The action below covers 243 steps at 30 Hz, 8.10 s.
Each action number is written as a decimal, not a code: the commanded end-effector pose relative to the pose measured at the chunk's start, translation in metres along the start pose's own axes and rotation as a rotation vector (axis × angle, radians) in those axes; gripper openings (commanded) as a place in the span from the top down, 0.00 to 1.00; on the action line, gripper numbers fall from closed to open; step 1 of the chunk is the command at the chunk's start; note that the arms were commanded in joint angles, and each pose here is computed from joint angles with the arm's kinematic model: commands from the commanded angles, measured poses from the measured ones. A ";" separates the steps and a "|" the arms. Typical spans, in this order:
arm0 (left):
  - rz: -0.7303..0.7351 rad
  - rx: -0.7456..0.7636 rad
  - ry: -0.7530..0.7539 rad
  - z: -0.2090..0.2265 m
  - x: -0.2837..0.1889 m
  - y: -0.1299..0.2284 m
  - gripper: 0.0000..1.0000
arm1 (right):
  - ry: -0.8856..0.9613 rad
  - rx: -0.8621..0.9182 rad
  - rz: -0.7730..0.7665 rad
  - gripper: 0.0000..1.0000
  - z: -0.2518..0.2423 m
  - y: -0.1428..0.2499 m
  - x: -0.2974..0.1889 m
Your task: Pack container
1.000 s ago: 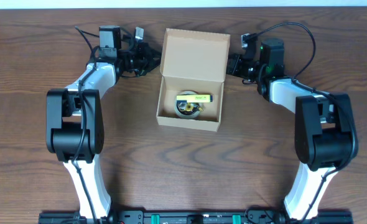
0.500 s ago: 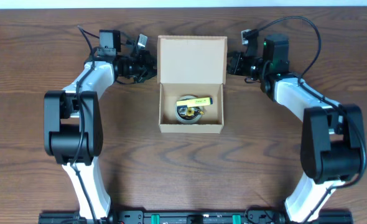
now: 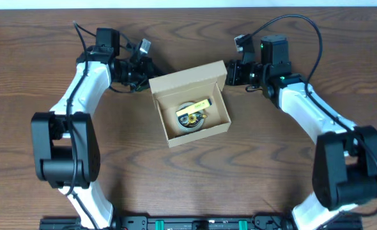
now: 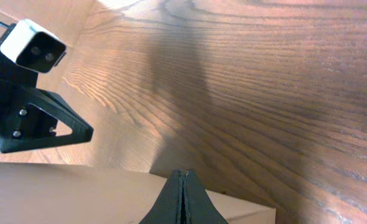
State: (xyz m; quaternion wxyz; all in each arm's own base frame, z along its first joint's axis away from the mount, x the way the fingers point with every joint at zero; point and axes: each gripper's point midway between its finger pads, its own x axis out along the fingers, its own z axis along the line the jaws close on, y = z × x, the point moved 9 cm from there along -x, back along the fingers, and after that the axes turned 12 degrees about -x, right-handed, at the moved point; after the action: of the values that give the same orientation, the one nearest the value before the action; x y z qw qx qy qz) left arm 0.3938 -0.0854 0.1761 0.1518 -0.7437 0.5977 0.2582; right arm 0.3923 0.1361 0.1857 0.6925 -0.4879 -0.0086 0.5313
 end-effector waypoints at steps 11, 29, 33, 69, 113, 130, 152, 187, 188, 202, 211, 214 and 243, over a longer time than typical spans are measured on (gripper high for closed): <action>-0.045 0.061 -0.232 -0.014 -0.034 0.029 0.95 | -0.012 -0.152 0.037 0.99 0.057 -0.005 -0.026; -0.284 0.114 -0.619 -0.064 -0.120 0.064 0.95 | 0.100 -0.223 0.361 0.99 0.144 0.066 -0.003; -0.372 0.098 -0.712 -0.074 -0.145 0.080 0.94 | 0.164 -0.236 0.409 0.99 0.151 0.078 -0.001; -0.414 0.052 -0.751 -0.080 -0.166 0.112 0.94 | 0.432 -0.242 0.328 0.99 0.113 0.091 0.070; -0.802 0.496 -0.352 -0.015 -0.181 0.327 0.05 | 0.328 -0.617 -0.355 0.01 0.166 0.167 -0.253; -0.888 0.449 -0.129 0.004 -0.156 0.303 0.05 | 0.420 -0.598 -0.255 0.01 0.146 0.193 -0.254; -0.872 0.723 -0.640 0.090 -0.122 0.281 0.05 | 0.442 -0.589 -0.130 0.01 0.137 0.210 -0.252; -0.896 0.469 -0.683 0.151 -0.084 0.245 0.05 | 0.442 -0.589 -0.130 0.01 0.137 0.210 -0.252; -0.896 0.469 -0.683 0.151 -0.084 0.245 0.05 | 0.442 -0.589 -0.130 0.01 0.137 0.210 -0.252; -0.896 0.469 -0.683 0.151 -0.084 0.245 0.05 | 0.580 -0.564 -0.140 0.01 0.127 0.207 -0.255; -0.896 0.469 -0.683 0.151 -0.084 0.245 0.05 | 0.764 -0.513 -0.088 0.01 0.081 0.216 -0.221; -0.896 0.469 -0.683 0.151 -0.084 0.245 0.05 | 0.759 -0.491 -0.097 0.01 0.069 0.222 -0.209; -0.896 0.469 -0.683 0.151 -0.084 0.245 0.05 | 0.880 -0.284 -0.062 0.01 0.024 0.253 -0.194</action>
State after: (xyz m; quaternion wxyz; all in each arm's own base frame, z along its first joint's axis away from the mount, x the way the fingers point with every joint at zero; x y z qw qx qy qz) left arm 0.1134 0.0041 0.1241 0.5900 -0.7453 0.1873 0.2477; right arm 0.1116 -0.0019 0.1261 0.5658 -0.7616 0.1947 0.2490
